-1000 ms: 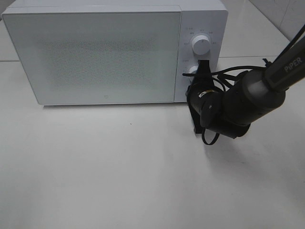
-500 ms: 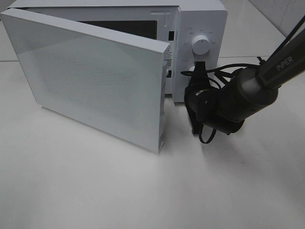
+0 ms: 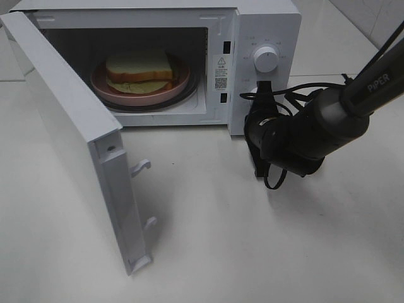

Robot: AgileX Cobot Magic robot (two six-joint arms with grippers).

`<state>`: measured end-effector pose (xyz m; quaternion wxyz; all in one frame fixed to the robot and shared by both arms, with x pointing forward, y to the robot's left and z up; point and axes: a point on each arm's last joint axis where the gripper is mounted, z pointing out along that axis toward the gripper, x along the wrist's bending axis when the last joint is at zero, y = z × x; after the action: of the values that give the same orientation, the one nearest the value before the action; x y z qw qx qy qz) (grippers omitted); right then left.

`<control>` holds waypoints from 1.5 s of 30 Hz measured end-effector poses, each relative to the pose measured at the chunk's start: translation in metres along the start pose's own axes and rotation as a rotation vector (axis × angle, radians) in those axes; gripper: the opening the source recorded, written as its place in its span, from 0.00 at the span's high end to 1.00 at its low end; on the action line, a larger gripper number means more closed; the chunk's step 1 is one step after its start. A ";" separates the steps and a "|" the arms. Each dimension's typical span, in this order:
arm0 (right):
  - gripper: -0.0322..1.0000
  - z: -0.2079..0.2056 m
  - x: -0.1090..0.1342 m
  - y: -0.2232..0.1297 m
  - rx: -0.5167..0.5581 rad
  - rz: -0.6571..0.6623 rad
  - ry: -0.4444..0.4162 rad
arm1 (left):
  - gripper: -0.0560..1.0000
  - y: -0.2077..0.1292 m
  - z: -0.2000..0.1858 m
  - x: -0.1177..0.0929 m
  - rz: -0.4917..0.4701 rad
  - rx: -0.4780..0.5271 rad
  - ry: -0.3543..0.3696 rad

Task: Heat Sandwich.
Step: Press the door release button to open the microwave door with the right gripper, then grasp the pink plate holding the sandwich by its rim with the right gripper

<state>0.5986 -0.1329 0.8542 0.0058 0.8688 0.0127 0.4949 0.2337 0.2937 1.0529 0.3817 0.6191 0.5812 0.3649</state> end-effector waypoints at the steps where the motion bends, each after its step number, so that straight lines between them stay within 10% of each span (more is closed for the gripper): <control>1: 0.96 0.000 0.000 0.000 0.000 0.000 0.000 | 0.01 0.000 0.000 0.000 0.000 0.000 0.000; 32: 0.96 -0.062 0.007 0.002 0.067 -0.165 0.001 | 0.01 0.000 0.000 0.000 0.000 0.000 0.000; 45: 0.95 -0.115 0.021 0.007 0.277 -0.570 -0.079 | 0.01 0.000 0.000 0.000 0.000 0.000 0.000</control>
<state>0.5108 -0.1395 0.9311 0.0263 0.8413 0.3226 0.4330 0.2337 0.2937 1.0529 0.3817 0.6191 0.5812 0.3649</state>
